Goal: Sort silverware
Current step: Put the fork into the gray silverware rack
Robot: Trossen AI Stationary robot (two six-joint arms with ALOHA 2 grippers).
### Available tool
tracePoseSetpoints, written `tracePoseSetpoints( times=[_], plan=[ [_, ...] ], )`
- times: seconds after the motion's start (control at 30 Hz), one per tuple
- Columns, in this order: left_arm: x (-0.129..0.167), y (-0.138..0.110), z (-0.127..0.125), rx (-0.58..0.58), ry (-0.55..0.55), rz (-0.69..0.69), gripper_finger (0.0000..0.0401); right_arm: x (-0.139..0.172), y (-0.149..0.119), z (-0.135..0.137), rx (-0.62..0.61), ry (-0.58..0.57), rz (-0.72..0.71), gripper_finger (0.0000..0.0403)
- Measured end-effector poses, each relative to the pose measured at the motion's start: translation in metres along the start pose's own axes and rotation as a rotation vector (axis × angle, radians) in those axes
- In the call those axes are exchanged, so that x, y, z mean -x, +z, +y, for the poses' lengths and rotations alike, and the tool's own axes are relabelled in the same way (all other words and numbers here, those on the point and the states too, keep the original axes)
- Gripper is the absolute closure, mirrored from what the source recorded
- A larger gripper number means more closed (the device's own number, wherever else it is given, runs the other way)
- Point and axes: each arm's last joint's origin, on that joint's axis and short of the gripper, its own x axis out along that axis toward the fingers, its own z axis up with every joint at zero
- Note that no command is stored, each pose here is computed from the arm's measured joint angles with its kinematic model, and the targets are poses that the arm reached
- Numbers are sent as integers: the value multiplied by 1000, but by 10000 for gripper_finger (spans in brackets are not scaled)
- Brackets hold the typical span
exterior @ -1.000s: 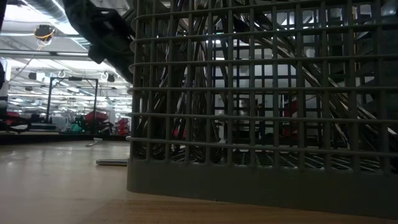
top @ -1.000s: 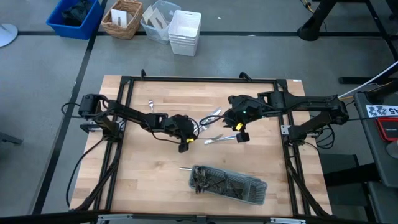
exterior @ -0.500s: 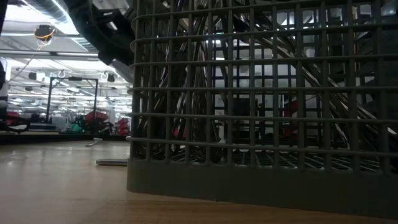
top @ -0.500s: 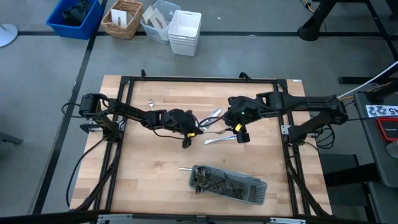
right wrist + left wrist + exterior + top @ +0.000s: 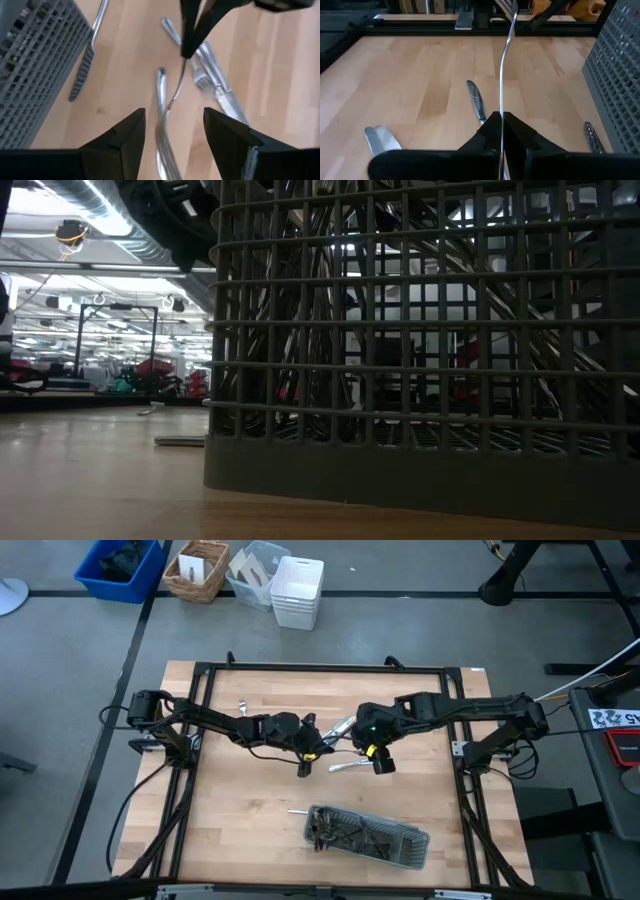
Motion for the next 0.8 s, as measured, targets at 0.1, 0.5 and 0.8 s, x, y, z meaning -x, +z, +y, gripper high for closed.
tracePoseSetpoints(
  times=[0.1, 0.5, 0.8],
  plan=[
    [0, 0, 0, 0, 0, 0, 400, -3, -1, 1, -1, 21, 22, 200],
    [0, 0, 0, 1, 1, 1, 400, -21, -5, 1, -54, 63, 134, 200],
    [0, 0, 0, 1, 0, 0, 399, -24, -4, 1, -54, 65, 141, 225]
  ],
)
